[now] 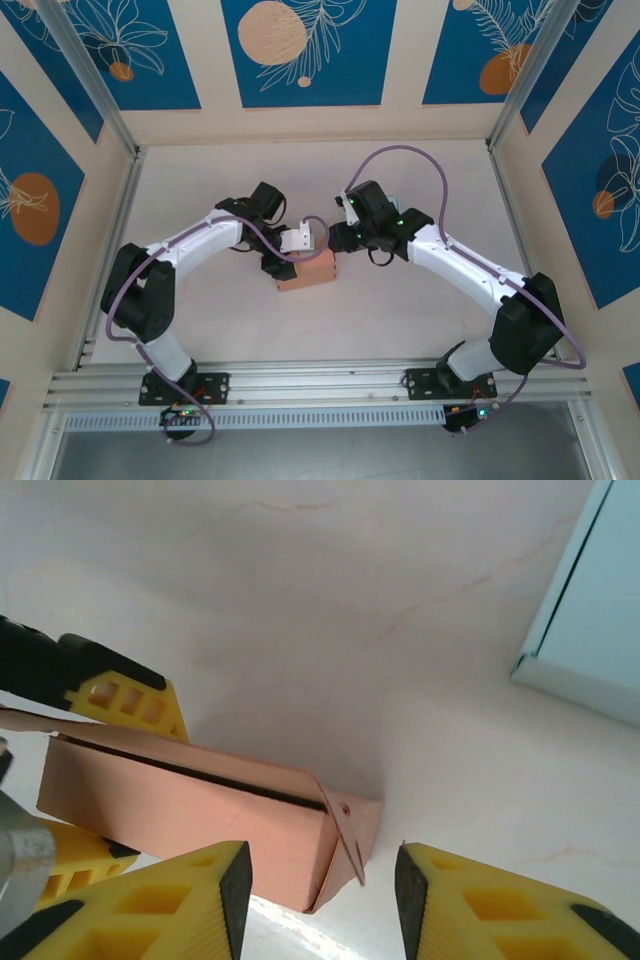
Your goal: Fold the paper box
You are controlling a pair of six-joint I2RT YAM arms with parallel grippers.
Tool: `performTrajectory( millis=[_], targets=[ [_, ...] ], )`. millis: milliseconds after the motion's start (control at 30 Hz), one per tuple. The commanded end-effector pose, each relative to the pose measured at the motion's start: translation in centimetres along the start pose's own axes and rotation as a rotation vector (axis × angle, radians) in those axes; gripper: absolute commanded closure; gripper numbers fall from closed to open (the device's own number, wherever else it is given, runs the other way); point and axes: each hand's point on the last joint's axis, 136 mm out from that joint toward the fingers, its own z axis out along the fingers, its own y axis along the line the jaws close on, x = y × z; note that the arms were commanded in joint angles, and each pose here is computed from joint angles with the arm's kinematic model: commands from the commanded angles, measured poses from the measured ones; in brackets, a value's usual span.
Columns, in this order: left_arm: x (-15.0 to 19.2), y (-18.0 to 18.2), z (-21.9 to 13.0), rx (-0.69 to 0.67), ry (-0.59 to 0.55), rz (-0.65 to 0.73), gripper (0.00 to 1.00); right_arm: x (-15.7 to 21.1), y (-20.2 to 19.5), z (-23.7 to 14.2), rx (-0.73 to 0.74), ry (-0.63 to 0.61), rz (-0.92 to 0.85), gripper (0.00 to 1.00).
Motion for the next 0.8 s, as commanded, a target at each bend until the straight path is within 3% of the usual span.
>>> performTrajectory(
  millis=[0,300,767],
  targets=[
    [-0.1,-0.7,-0.2,0.003,-0.001,0.042,0.39,-1.0,0.8,-0.1,-0.080,0.006,-0.071,0.54],
    [-0.3,-0.7,-0.2,-0.001,0.007,0.067,0.38,-0.9,1.5,1.6,-0.132,0.063,-0.090,0.57],
    [-0.4,-0.2,0.2,-0.013,0.038,0.061,0.38,0.4,0.4,2.8,-0.060,0.113,-0.046,0.67]
  ],
)
